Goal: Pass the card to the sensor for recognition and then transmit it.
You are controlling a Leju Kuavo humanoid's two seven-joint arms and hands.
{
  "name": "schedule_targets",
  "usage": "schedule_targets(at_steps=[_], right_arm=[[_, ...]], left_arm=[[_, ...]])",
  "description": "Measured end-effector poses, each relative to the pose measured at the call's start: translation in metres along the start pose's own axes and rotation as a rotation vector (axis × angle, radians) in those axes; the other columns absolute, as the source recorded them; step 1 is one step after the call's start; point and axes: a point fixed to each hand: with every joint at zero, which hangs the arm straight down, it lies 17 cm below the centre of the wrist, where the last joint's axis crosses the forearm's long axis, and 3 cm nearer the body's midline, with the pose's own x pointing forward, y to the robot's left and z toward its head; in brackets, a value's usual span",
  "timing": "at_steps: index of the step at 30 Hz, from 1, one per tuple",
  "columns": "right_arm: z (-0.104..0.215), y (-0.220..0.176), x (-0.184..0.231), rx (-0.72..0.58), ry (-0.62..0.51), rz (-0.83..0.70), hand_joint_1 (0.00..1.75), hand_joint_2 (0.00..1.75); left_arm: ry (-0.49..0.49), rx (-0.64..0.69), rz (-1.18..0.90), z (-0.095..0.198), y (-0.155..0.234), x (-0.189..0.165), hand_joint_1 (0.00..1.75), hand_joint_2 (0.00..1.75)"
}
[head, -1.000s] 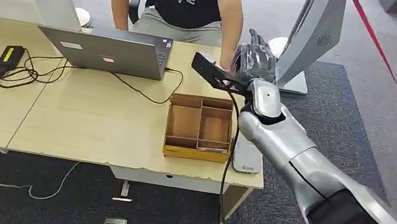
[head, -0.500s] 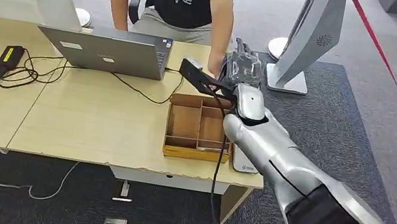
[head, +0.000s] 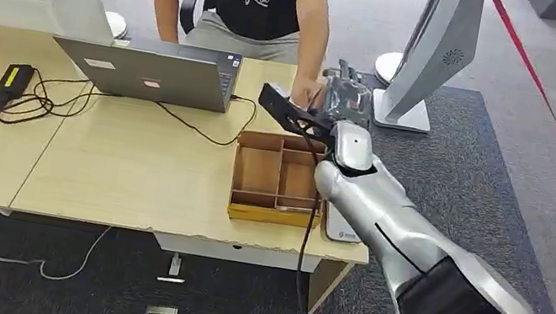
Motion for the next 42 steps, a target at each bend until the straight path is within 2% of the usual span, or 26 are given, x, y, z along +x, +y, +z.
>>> schedule_targets(at_steps=[28, 29, 35, 38, 41, 42], right_arm=[[-0.004, -0.007, 0.002, -0.024, -0.01, -0.028, 0.0, 1.75], [-0.004, -0.009, 0.002, -0.029, -0.014, -0.039, 0.0, 1.75], [-0.007, -0.019, 0.01, -0.054, -0.052, -0.161, 0.0, 1.75], [-0.005, -0.026, 0.022, -0.057, -0.105, -0.291, 0.0, 1.75], [0.018, -0.012, 0.047, 0.005, -0.228, -0.485, 0.0, 1.75], [0.025, -0.006, 0.048, 0.015, -0.243, -0.506, 0.0, 1.75]], left_arm=[[-0.001, 0.013, -0.005, 0.001, 0.0, -0.002, 0.0, 1.75], [-0.001, 0.015, -0.005, 0.001, 0.0, -0.002, 0.0, 0.0], [0.001, 0.023, -0.003, 0.001, 0.001, -0.004, 0.0, 0.0], [-0.001, 0.032, -0.001, 0.001, 0.001, -0.004, 0.0, 0.0], [-0.001, 0.031, 0.007, 0.002, 0.001, -0.004, 0.0, 0.0], [0.001, 0.03, 0.01, 0.002, 0.0, -0.005, 0.0, 0.0]])
